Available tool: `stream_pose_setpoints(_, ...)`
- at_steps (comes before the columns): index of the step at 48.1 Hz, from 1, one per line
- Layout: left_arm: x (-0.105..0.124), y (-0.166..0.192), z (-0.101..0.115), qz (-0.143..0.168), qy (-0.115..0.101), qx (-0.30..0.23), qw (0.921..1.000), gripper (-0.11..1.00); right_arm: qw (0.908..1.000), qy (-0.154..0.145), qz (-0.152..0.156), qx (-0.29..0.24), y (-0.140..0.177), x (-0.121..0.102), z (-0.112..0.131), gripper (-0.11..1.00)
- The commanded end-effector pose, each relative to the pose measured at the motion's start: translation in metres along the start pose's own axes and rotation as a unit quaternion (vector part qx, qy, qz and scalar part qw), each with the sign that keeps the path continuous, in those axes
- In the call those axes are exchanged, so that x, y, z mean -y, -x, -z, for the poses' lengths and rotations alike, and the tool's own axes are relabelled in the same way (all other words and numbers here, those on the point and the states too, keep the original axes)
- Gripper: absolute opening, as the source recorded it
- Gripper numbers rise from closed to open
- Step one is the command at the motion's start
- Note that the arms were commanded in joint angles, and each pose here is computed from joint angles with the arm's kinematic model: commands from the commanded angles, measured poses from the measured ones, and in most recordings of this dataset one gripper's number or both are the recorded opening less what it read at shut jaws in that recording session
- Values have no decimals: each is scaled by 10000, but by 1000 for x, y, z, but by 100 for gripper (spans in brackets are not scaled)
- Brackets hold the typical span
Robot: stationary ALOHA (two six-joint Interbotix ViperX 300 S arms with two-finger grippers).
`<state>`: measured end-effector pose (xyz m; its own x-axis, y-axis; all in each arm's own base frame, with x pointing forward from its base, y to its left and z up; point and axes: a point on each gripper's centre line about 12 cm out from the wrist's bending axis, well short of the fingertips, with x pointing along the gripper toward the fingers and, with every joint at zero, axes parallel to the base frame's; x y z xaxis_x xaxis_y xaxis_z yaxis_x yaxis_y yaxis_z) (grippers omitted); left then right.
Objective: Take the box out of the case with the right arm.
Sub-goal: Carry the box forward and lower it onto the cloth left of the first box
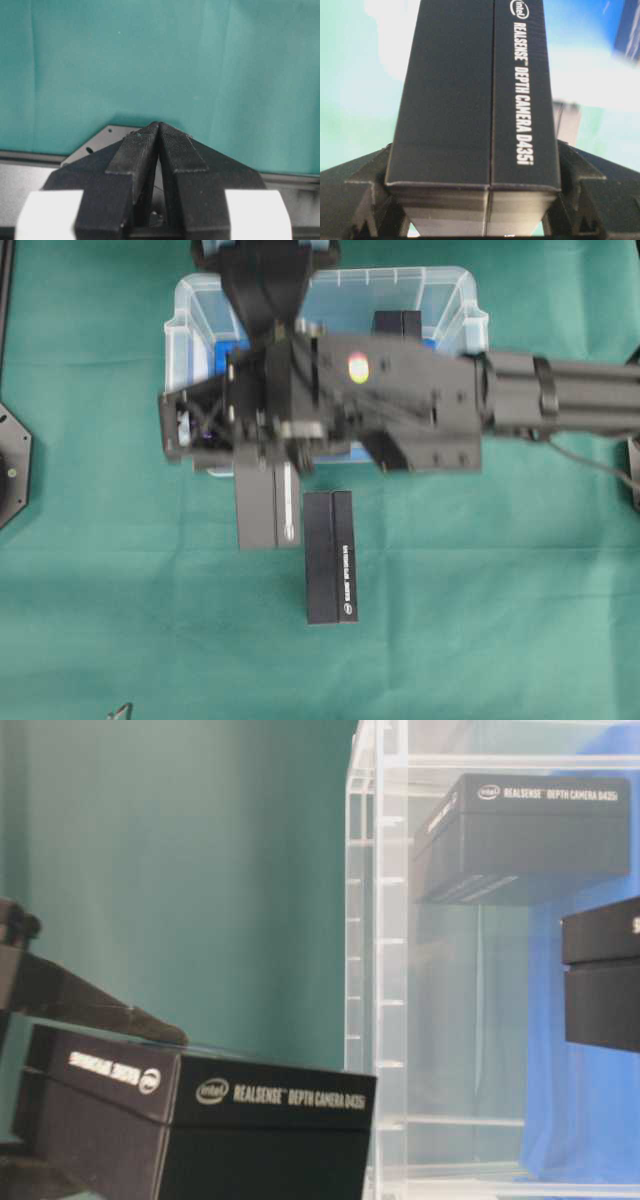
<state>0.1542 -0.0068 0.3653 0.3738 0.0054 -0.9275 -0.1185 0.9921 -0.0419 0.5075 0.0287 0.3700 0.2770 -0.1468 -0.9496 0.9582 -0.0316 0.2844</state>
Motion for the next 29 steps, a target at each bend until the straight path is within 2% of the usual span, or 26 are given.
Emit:
stream_pose_setpoints(1, 1, 6, -4, 21, -11, 121, 9999, 0, 9987, -86, -490, -52, 48, 7, 5, 68)
stream_pose_setpoints(15, 1, 7, -3, 24, 4, 136, 9999, 0, 9983, -117, -533, -204, 56, 15, 52, 68)
stream_pose_setpoints(29, 1, 7, -3, 24, 4, 136, 9999, 0, 9989, -99, -426, -158, 44, 12, 54, 68)
